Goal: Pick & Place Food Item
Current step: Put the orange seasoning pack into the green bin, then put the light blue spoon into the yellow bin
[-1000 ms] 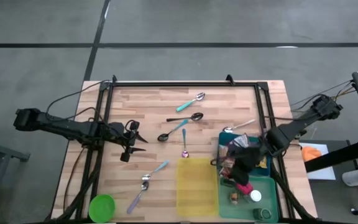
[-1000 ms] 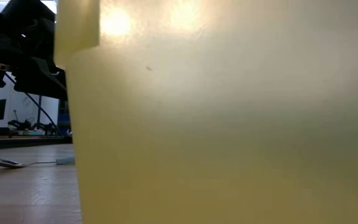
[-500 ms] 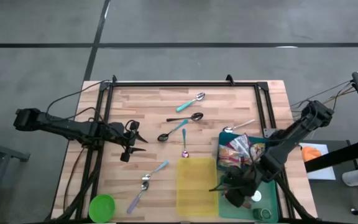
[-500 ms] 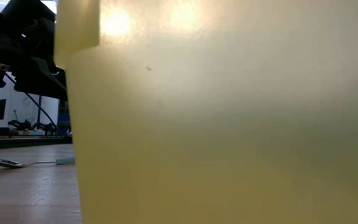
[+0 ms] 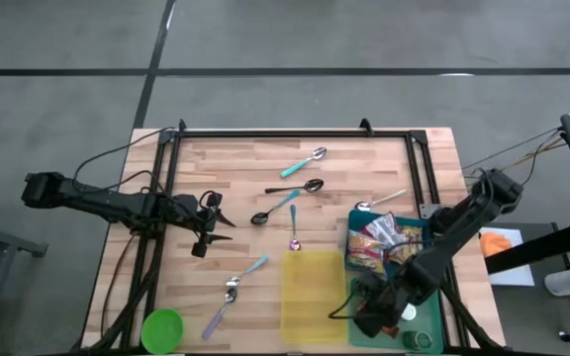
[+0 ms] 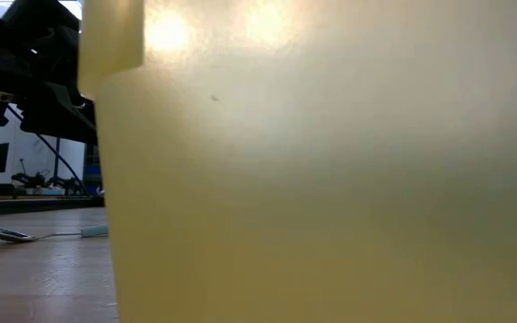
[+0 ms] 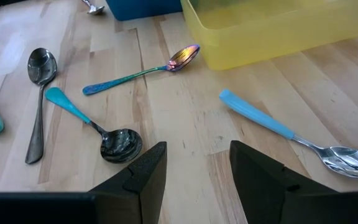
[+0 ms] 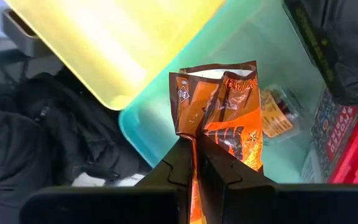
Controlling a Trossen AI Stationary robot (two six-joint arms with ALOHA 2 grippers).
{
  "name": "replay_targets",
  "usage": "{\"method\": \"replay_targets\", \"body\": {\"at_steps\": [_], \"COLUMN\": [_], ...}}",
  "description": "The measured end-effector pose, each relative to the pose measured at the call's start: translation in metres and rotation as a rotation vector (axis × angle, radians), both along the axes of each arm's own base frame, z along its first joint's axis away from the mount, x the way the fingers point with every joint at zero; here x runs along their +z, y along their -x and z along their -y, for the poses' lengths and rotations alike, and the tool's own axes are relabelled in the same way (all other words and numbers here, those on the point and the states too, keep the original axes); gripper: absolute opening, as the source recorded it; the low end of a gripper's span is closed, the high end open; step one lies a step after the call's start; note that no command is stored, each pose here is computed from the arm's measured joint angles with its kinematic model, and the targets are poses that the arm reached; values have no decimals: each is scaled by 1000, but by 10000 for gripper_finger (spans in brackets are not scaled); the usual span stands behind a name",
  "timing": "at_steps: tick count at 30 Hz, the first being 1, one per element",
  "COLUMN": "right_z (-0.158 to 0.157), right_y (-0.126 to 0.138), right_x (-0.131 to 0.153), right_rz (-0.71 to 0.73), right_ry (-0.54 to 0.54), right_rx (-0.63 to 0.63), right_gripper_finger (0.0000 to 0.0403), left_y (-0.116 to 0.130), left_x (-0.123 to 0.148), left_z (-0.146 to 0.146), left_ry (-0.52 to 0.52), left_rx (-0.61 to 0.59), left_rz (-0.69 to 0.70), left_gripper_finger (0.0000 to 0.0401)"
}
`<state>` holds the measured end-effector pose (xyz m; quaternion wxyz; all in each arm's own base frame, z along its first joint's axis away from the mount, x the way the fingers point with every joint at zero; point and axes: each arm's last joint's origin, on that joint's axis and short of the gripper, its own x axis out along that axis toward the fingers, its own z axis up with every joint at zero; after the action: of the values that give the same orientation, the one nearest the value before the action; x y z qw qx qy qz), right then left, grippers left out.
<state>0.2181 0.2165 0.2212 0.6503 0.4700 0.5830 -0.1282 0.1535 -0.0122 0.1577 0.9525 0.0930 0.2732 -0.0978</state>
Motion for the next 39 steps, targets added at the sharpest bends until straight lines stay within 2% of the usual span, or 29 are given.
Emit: {"method": "replay_targets", "body": {"at_steps": [5, 11, 22, 27, 39], "right_z": [-2, -2, -3, -3, -3], "right_y": [-2, -2, -1, 0, 0], "right_x": [-6, -8, -8, -9, -9], "right_rz": [-22, -52, -51, -56, -57], "right_ry": [12, -4, 2, 8, 9], "right_rx": [3, -66, -67, -67, -67], "right_gripper_finger": [10, 20, 141, 173, 182], "left_y": [0, 0, 0, 0, 0], "left_x": [0, 0, 0, 0, 0], "left_z": [0, 0, 0, 0, 0], "left_ry": [0, 0, 0, 0, 0], "left_rx": [0, 0, 0, 0, 0], "left_rz": [0, 0, 0, 0, 0], "left_gripper_finger": [174, 174, 174, 174, 174]}}
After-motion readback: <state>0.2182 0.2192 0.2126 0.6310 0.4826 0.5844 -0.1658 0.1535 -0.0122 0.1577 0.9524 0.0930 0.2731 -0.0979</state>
